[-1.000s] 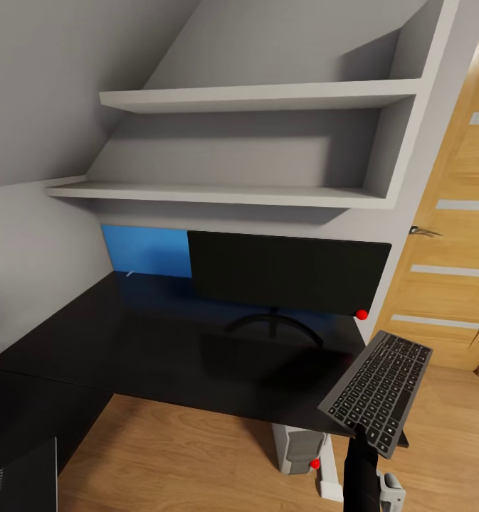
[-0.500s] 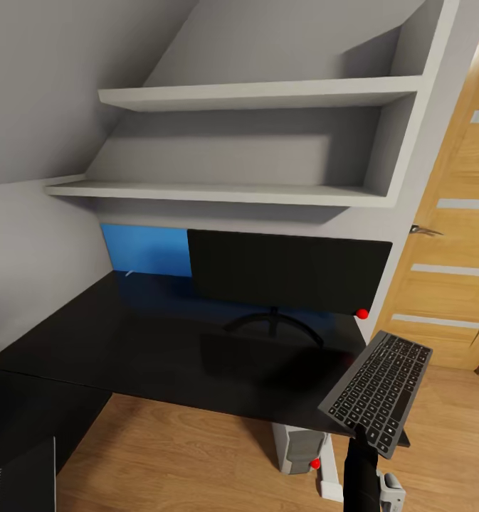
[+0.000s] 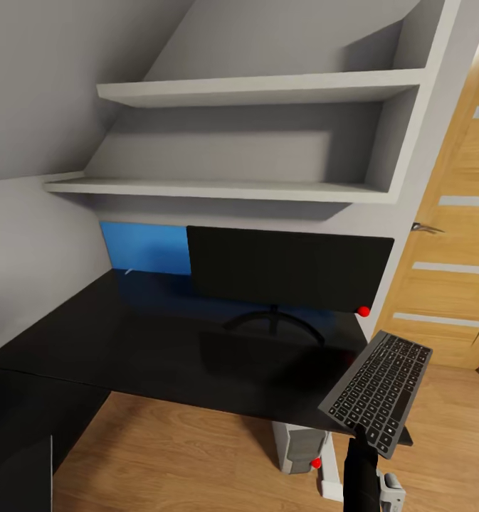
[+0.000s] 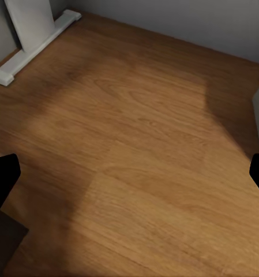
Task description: In the bedroom, organize the workspace by keeping the computer under the desk, ensuring the monitor is on the desk, placing the keyboard on the desk next to the monitor, placing the mouse on the desk next to the keyboard, moving the folder from the swivel chair onto the desk next to the mouse, stacking the notebook on top of the folder with the pen on top of the notebook, and positioning the swivel chair next to the desk.
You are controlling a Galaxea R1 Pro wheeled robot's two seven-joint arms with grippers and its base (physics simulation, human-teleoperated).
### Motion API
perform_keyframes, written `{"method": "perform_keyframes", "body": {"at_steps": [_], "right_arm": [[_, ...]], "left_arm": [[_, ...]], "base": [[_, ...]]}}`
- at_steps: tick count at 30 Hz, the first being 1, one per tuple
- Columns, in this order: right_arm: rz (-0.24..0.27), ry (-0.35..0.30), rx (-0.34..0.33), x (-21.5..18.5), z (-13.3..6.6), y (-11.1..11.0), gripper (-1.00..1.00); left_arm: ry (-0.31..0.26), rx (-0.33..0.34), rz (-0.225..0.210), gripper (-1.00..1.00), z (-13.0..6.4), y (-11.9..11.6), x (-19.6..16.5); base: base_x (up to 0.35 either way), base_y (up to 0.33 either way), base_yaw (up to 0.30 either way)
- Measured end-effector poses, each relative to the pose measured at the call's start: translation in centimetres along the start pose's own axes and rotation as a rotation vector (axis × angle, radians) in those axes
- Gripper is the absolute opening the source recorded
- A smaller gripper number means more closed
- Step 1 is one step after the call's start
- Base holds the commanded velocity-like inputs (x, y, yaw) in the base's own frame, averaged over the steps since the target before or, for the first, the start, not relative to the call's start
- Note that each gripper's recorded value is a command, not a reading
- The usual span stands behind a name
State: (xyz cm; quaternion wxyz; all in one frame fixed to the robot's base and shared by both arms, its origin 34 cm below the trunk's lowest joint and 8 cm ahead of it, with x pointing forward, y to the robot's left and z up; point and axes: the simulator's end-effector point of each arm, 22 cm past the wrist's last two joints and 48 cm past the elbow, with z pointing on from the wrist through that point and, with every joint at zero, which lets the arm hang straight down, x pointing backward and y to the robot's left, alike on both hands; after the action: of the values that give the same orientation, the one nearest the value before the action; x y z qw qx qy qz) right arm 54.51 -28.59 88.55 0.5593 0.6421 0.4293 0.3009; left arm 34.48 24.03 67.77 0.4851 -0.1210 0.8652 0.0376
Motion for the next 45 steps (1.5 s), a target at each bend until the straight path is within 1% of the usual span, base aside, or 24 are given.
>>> {"method": "perform_keyframes", "body": {"at_steps": [2,7,45], "right_arm": [[0.000,0.001,0.000,0.1,0.1,-0.2,-1.00],[-0.009,0.004,0.020,0.3,0.1,-1.8,-1.00],[-0.010,0.008,0.022,1.1,1.4,-7.0,-1.00]], "left_arm": [[0.000,0.000,0.000,1.00,0.2,0.0,0.2],[0.000,0.000,0.000,1.00,0.6,0.0,0.7],[-0.001,0.005,0.000,1.00,3.7,0.0,4.9]], "base": [[0.000,0.000,0.000],[0.000,0.000,0.000],[0.000,0.000,0.000]]}}
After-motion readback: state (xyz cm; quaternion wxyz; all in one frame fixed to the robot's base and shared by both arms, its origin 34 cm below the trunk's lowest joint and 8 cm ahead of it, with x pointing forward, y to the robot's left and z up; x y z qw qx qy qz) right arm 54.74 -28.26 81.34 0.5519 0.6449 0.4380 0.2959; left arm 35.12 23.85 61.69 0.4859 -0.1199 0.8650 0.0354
